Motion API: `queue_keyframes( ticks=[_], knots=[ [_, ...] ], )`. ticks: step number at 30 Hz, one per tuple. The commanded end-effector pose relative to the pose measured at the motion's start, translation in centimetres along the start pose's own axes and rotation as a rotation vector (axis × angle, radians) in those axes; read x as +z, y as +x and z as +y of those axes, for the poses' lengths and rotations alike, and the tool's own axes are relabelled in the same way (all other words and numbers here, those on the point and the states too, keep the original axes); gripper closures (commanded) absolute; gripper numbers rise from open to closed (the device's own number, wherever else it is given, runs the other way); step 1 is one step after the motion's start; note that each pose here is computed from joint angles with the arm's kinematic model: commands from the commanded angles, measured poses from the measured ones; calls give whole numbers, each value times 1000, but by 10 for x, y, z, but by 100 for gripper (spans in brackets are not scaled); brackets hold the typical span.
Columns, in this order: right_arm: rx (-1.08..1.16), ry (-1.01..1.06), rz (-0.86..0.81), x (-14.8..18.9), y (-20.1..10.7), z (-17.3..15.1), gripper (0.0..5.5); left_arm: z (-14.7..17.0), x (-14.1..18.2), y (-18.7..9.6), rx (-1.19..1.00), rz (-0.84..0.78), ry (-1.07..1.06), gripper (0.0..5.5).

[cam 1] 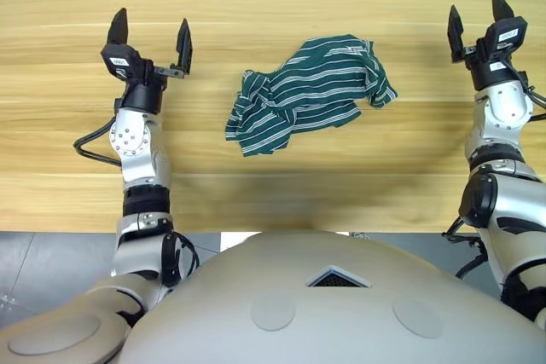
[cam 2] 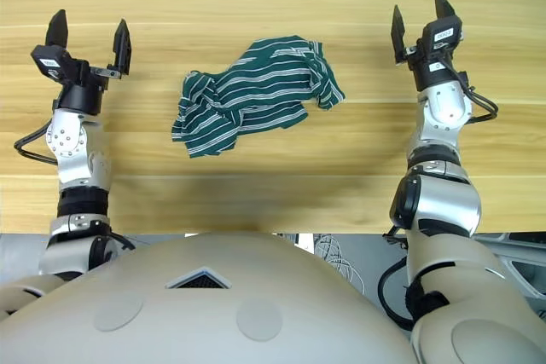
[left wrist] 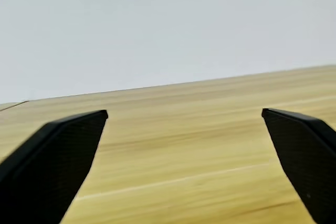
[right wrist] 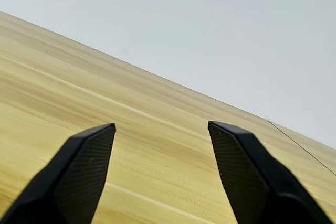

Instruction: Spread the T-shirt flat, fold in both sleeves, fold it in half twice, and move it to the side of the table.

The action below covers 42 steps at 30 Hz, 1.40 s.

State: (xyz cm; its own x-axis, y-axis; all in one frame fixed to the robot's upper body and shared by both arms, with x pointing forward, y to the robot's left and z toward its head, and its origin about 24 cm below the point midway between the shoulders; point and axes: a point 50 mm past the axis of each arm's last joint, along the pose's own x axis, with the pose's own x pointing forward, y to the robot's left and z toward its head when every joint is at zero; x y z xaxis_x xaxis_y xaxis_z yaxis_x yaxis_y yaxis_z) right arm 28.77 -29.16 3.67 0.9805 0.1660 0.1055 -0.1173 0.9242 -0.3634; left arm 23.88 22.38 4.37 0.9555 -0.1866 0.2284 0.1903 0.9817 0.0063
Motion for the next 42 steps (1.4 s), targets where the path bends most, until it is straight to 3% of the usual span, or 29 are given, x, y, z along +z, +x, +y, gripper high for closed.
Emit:
queue_keyframes(
  ticks=[1, 5, 11, 20, 29, 42],
  knots=[
    [145, -31, -120, 17, -10, -7, 222, -22, 35, -27, -126, 79, -108, 12],
    [280, -30, -242, 43, -25, 2, 222, -42, 52, -50, -145, 225, -103, 12],
    [270, -28, -172, 38, -18, 13, 222, -86, 55, -51, -238, 367, -49, 12],
    [276, -40, -183, 39, -11, 29, 222, -80, 29, -43, -171, 479, 15, 12],
    [270, -38, -199, 42, -11, 31, 222, -92, 21, -46, -245, 515, -4, 148],
    [281, -35, -219, 46, -10, 34, 222, -86, 20, -49, -230, 531, 20, 360]
  ],
)
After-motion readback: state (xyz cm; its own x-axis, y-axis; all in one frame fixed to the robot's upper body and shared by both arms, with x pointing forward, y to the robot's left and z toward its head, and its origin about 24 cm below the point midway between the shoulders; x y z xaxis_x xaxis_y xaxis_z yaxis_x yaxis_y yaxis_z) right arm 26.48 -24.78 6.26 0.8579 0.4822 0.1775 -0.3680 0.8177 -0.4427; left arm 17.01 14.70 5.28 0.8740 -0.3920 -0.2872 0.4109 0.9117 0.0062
